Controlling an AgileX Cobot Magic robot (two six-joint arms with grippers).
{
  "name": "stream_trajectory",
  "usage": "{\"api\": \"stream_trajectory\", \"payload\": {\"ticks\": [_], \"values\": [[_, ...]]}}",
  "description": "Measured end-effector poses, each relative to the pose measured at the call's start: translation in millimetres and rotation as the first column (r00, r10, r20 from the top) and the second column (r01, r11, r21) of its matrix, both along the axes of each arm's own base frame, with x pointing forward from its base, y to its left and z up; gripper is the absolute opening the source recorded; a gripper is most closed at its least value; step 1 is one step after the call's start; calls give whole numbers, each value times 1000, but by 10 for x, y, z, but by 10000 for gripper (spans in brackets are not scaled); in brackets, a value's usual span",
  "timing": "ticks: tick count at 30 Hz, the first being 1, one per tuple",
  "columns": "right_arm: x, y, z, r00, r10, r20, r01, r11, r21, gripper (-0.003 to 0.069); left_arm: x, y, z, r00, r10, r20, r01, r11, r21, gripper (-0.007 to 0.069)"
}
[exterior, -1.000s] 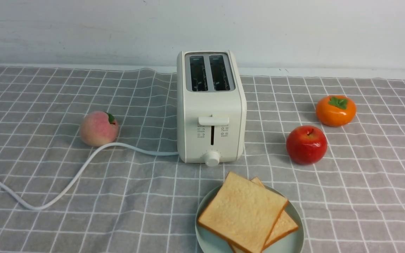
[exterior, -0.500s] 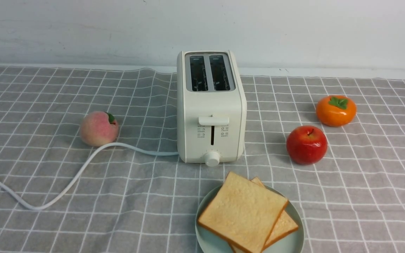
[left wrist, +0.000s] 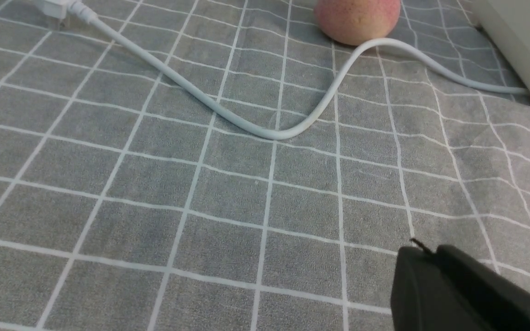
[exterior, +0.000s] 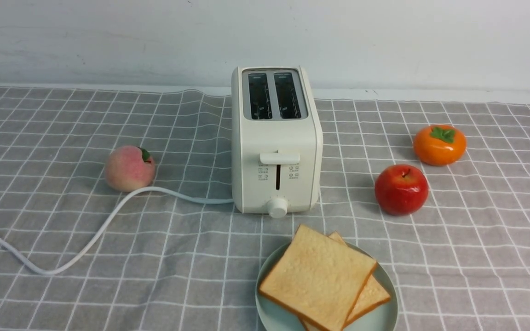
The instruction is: Take toasted bread from bread machine on grey coffee table place on plate.
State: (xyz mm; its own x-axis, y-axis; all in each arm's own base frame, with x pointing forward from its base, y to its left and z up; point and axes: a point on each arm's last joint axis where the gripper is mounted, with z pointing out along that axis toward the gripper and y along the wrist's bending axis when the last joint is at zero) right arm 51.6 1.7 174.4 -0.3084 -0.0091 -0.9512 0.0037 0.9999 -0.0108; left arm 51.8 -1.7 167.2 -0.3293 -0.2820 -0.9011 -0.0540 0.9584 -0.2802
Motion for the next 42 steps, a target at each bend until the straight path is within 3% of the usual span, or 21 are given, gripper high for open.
{"api": "stream_trajectory", "payload": {"ticks": [8,42], "values": [[-4,58,-2,995,104,1,-104,994,13,106,0,0,0,1000,0,0,0,1000,0,28],[-4,65,-2,994,113,3,-113,993,22,145,0,0,0,1000,0,0,0,1000,0,57]]}}
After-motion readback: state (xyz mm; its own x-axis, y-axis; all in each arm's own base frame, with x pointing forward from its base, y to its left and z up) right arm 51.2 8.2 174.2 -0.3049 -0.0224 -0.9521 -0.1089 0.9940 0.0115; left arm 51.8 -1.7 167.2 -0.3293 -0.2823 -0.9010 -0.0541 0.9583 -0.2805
